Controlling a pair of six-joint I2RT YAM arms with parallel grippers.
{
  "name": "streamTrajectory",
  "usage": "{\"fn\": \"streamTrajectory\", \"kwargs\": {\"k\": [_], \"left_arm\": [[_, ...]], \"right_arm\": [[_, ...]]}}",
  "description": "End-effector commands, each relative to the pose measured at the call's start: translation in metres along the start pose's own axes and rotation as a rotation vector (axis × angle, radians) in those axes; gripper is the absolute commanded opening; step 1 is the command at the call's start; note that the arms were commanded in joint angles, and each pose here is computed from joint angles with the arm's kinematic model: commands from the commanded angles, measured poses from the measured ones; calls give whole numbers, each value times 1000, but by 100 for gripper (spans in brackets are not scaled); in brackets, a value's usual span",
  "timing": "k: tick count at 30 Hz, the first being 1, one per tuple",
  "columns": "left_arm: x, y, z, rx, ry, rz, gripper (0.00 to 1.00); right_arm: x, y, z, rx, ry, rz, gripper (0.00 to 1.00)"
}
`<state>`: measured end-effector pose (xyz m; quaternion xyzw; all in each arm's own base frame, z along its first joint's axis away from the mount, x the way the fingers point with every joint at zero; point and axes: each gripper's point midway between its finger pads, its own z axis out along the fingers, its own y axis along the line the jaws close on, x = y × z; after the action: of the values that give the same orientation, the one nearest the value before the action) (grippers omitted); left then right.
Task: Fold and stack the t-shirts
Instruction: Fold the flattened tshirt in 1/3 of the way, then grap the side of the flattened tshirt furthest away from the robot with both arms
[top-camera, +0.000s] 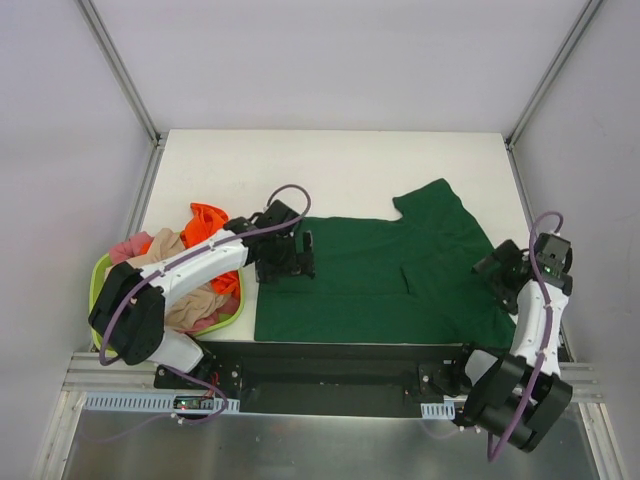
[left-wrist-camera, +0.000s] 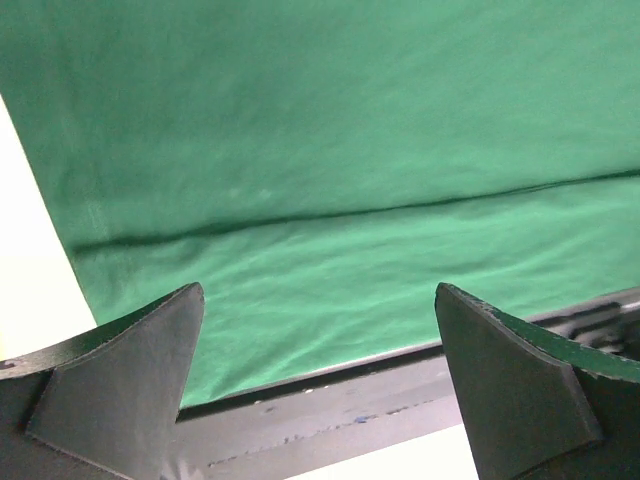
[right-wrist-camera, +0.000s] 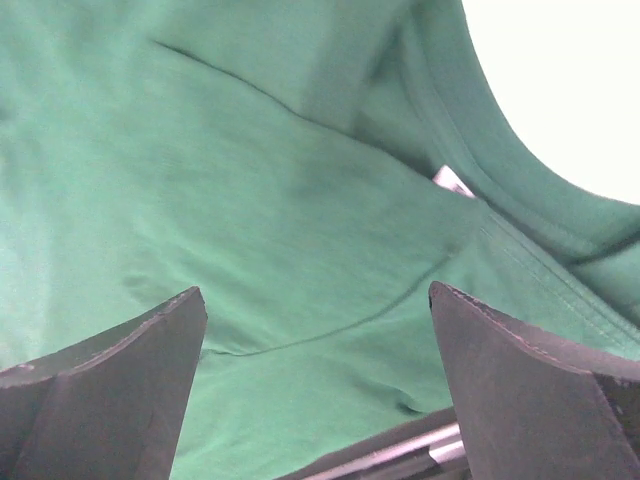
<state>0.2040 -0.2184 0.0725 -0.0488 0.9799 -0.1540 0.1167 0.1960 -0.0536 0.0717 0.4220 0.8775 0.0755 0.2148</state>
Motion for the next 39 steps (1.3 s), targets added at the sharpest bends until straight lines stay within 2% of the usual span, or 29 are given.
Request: {"fn": "streamTrajectory", "kwargs": {"k": [1, 4, 8, 12, 15, 18, 21, 31, 36, 39], "left_arm": [[-54, -13, -29, 39, -105, 44, 99], [-100, -3, -32, 3, -150, -8, 99], [-169, 12, -31, -110, -220, -38, 99], [-210, 32, -17, -285, -200, -41, 97], [-226, 41, 5, -310, -161, -58, 85], [-233, 48, 28, -267, -98, -128, 71], [-233, 54, 41, -249, -61, -167, 64], [-204, 68, 72, -274, 53, -204, 56], [-192, 62, 80, -225, 101, -226, 50], [-192, 64, 83, -229, 96, -228, 40]], "right_arm": [[-42, 46, -48, -137, -188, -156, 96], [-61, 84, -70, -203, -280, -302, 96], [-86, 137, -72, -192, -449, -533, 96], [-108, 194, -51, -239, -447, -640, 96], [-126, 225, -22, -210, -409, -681, 96], [-147, 242, 15, -130, -366, -705, 96], [-159, 255, 38, -64, -350, -725, 96], [-167, 308, 103, -147, -235, -738, 96], [-162, 314, 129, -141, -171, -720, 96], [-159, 316, 141, -147, -154, -713, 96]]}}
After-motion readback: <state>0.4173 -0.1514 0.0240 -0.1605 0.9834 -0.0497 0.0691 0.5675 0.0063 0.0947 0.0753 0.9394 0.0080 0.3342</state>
